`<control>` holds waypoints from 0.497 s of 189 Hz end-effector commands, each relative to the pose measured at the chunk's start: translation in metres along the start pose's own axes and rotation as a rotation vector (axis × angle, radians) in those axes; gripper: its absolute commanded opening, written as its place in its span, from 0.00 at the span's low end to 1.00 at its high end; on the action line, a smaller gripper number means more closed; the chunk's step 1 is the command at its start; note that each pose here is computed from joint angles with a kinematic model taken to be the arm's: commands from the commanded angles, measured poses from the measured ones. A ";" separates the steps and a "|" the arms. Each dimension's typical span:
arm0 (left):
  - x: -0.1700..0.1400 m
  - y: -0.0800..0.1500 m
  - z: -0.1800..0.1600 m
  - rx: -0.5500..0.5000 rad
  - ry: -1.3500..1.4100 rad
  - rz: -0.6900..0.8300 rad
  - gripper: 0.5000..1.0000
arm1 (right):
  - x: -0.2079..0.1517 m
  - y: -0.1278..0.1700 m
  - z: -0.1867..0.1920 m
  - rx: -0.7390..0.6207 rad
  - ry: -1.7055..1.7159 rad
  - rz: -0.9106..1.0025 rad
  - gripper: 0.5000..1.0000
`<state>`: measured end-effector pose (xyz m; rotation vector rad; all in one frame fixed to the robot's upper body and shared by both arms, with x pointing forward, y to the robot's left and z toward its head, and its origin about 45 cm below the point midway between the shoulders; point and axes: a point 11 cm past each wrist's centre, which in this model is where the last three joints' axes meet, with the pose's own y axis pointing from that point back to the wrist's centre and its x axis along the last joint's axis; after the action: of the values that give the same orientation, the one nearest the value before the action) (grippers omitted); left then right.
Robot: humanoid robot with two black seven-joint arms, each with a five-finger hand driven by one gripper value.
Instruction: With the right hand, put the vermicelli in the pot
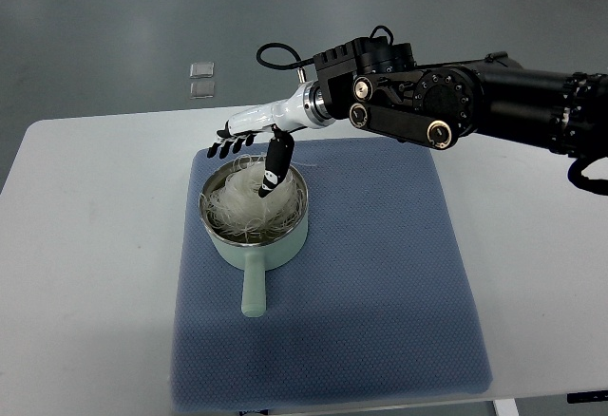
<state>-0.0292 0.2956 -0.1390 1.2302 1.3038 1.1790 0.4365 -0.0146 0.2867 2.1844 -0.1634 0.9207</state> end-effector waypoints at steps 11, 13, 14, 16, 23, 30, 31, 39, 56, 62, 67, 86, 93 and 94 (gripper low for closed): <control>0.000 0.000 0.000 0.000 0.002 0.001 1.00 | 0.020 0.004 -0.021 0.081 -0.048 0.068 0.79; 0.000 0.000 0.000 0.000 0.002 0.001 1.00 | 0.021 0.004 -0.023 0.090 -0.054 0.075 0.79; 0.000 0.000 0.000 -0.002 0.002 0.001 1.00 | 0.024 0.005 -0.026 0.100 -0.060 0.083 0.79; 0.000 0.000 0.000 0.000 0.002 0.001 1.00 | 0.026 0.005 -0.028 0.110 -0.069 0.091 0.79; 0.000 0.000 0.000 -0.002 0.002 0.001 1.00 | 0.033 0.011 -0.026 0.134 -0.107 0.123 0.79; 0.000 0.000 0.000 0.000 0.002 0.001 1.00 | 0.037 0.016 -0.021 0.158 -0.161 0.156 0.79; 0.001 0.000 0.000 0.000 0.002 0.002 1.00 | 0.039 0.018 -0.019 0.167 -0.182 0.169 0.79; 0.001 0.000 0.000 -0.002 0.002 0.002 1.00 | 0.042 0.024 -0.012 0.207 -0.273 0.213 0.79; 0.000 0.000 0.000 -0.002 0.002 0.001 1.00 | 0.054 0.042 0.010 0.286 -0.467 0.338 0.79; 0.000 0.000 0.000 -0.002 0.001 -0.001 1.00 | 0.054 0.047 0.021 0.304 -0.534 0.390 0.79; 0.000 0.000 0.000 0.000 0.000 0.001 1.00 | 0.053 0.052 0.035 0.319 -0.597 0.450 0.79; -0.001 0.000 0.000 0.001 -0.003 -0.002 1.00 | 0.048 0.067 0.068 0.376 -0.764 0.621 0.82; -0.002 0.000 0.000 0.001 -0.003 -0.005 1.00 | 0.048 0.073 0.076 0.402 -0.814 0.675 0.82; -0.001 0.000 0.000 0.001 -0.003 -0.004 1.00 | 0.047 0.075 0.079 0.409 -0.834 0.692 0.82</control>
<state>-0.0291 0.2955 -0.1390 1.2302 1.3030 1.1787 0.4785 -0.0779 0.3324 2.7664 -0.9740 0.4640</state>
